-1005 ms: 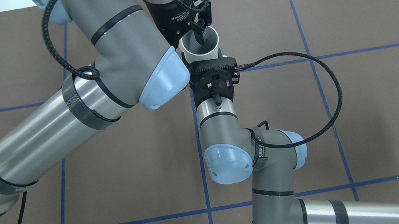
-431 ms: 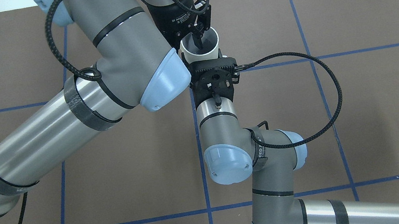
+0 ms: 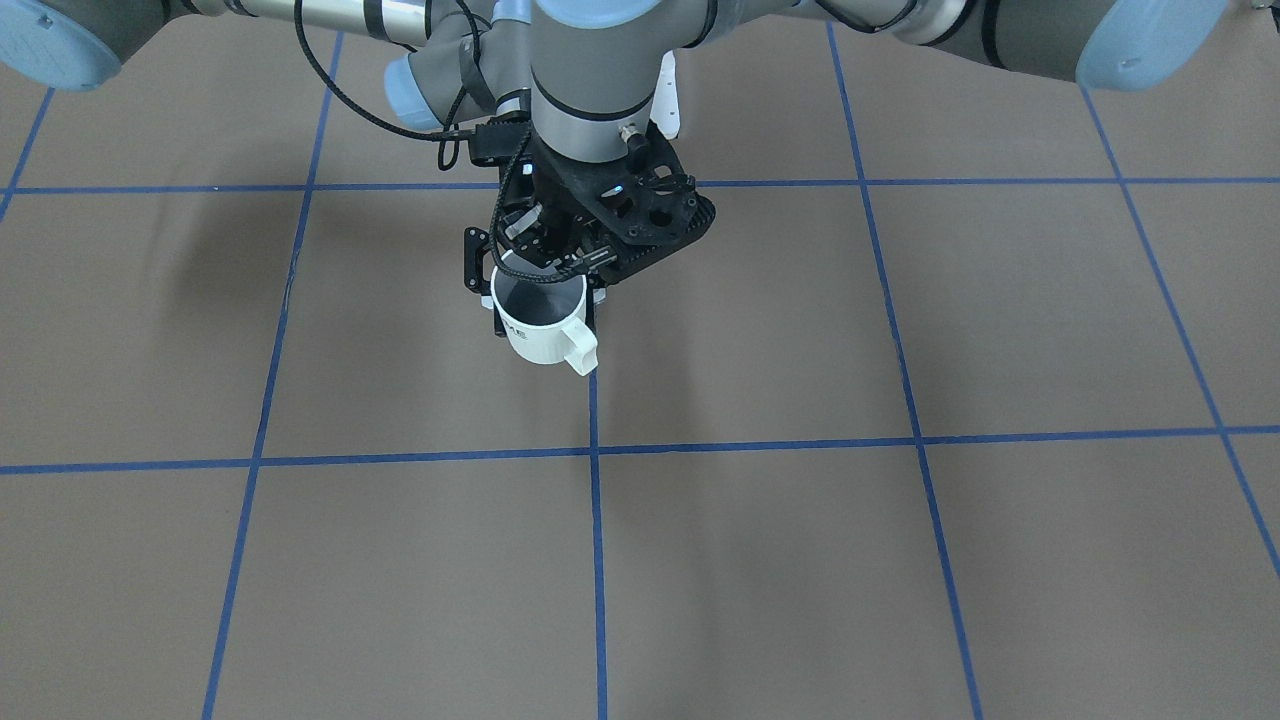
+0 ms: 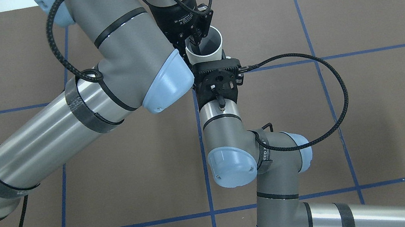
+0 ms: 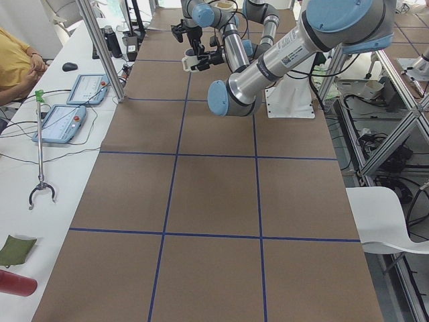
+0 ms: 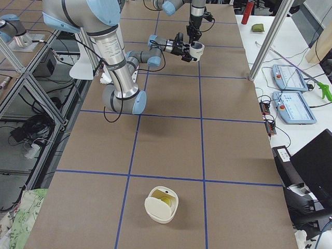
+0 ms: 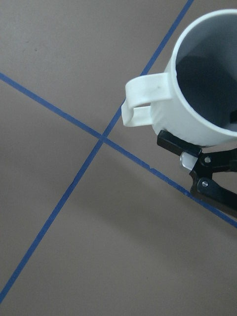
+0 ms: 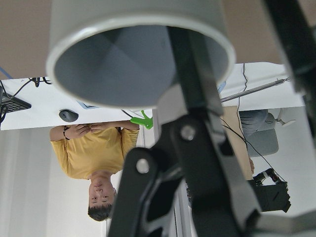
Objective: Left arm hands cup to right arm to dump lemon
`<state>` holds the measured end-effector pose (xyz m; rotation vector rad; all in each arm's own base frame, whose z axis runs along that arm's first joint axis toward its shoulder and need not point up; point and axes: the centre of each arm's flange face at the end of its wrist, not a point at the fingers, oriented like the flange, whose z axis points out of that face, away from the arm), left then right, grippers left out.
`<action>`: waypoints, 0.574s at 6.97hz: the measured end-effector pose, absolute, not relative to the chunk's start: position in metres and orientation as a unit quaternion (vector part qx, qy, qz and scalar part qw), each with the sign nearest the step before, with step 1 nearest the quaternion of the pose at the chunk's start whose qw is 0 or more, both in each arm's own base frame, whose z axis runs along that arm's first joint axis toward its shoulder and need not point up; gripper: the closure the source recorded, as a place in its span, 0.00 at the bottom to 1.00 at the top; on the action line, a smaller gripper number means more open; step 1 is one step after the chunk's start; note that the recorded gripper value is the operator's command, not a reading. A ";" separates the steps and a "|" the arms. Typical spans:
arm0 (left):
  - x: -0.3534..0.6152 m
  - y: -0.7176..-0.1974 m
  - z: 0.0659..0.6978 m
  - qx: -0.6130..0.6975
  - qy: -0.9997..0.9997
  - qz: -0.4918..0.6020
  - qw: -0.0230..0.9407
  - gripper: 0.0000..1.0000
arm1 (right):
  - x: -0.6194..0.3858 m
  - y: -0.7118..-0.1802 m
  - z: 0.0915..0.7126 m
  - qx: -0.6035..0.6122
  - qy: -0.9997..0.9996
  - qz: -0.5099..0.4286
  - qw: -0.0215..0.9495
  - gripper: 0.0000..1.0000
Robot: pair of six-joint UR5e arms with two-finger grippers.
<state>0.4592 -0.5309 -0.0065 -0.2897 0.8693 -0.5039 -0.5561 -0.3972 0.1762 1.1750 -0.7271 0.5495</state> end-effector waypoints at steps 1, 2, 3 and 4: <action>0.458 -0.530 -0.007 -0.139 0.413 -0.242 0.867 1.00 | -0.555 -0.397 0.175 0.535 -0.331 0.251 0.735 0.57; 0.457 -0.529 -0.008 -0.140 0.413 -0.242 0.867 1.00 | -0.555 -0.396 0.175 0.535 -0.332 0.251 0.735 0.01; 0.457 -0.529 -0.008 -0.140 0.412 -0.242 0.867 1.00 | -0.555 -0.397 0.176 0.535 -0.332 0.251 0.735 0.00; 0.455 -0.529 -0.010 -0.139 0.413 -0.242 0.867 1.00 | -0.555 -0.397 0.180 0.535 -0.329 0.248 0.738 0.00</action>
